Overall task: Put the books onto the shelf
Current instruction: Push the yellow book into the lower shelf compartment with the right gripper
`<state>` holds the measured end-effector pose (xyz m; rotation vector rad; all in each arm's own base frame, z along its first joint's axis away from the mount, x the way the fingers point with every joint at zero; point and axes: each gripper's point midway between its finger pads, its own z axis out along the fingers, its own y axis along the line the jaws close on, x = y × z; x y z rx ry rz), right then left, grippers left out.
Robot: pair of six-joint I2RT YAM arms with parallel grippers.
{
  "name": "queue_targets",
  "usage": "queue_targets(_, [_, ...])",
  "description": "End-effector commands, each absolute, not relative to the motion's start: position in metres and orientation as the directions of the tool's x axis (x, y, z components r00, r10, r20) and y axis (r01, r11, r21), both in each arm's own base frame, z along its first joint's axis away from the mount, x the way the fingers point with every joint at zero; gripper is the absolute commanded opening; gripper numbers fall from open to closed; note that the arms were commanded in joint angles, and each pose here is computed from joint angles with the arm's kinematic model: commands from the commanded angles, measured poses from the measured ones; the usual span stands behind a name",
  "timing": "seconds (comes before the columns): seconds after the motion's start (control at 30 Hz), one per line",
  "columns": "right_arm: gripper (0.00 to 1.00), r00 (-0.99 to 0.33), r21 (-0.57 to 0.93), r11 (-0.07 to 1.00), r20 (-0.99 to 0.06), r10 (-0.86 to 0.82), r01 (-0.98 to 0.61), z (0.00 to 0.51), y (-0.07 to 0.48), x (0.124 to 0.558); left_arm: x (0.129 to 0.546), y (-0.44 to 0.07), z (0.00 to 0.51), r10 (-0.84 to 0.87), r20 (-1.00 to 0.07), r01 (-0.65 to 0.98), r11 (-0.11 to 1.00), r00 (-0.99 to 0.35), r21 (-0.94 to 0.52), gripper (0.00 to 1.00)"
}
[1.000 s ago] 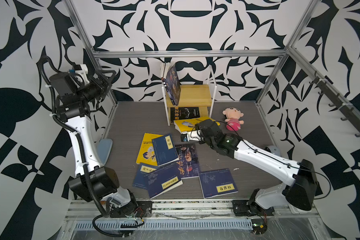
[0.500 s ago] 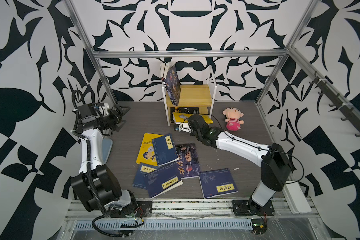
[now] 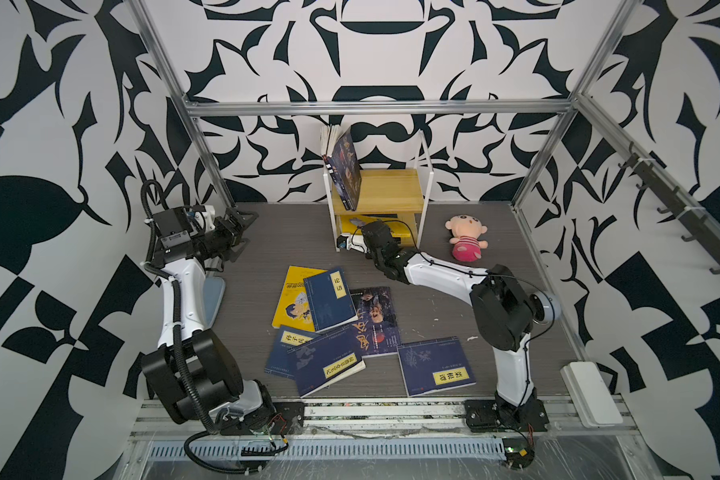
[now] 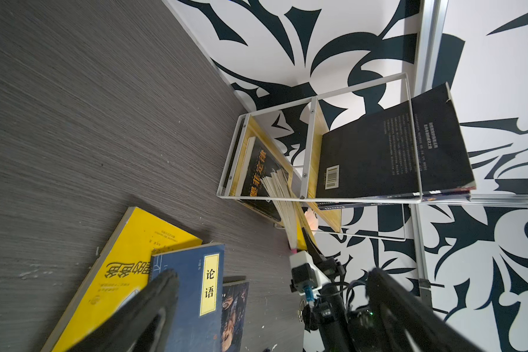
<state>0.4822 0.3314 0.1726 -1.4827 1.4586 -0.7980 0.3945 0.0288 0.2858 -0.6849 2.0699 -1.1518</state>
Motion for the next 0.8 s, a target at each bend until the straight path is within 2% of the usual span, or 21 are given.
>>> queue_targets(0.0, [0.00,0.117,-0.938,0.213,-0.252,-0.961,-0.274,0.236,0.339,0.500,0.397,0.030,0.293,-0.703,-0.309,-0.100,0.475,-0.640,-0.874,1.00])
queue_targets(0.23, [0.00,0.088,-0.864,0.147,-0.214,-0.973,-0.482,0.170,0.339,0.493,0.401,0.030,0.293,-0.698,-0.301,-0.092,0.465,-0.649,-0.880,1.00])
queue_targets(0.4, [0.02,0.070,-0.829,0.122,-0.190,-0.979,-0.546,0.149,0.335,0.497,0.402,0.029,0.289,-0.701,-0.284,-0.088,0.443,-0.654,-0.892,1.00])
queue_targets(0.6, [0.14,0.041,-0.801,0.141,-0.202,-0.978,-0.582,0.141,0.330,0.511,0.402,0.027,0.289,-0.699,-0.281,-0.081,0.436,-0.657,-0.896,1.00])
queue_targets(0.77, [0.35,0.044,-0.785,0.123,-0.187,-0.981,-0.608,0.137,0.329,0.514,0.401,0.026,0.290,-0.697,-0.279,-0.076,0.432,-0.660,-0.899,1.00])
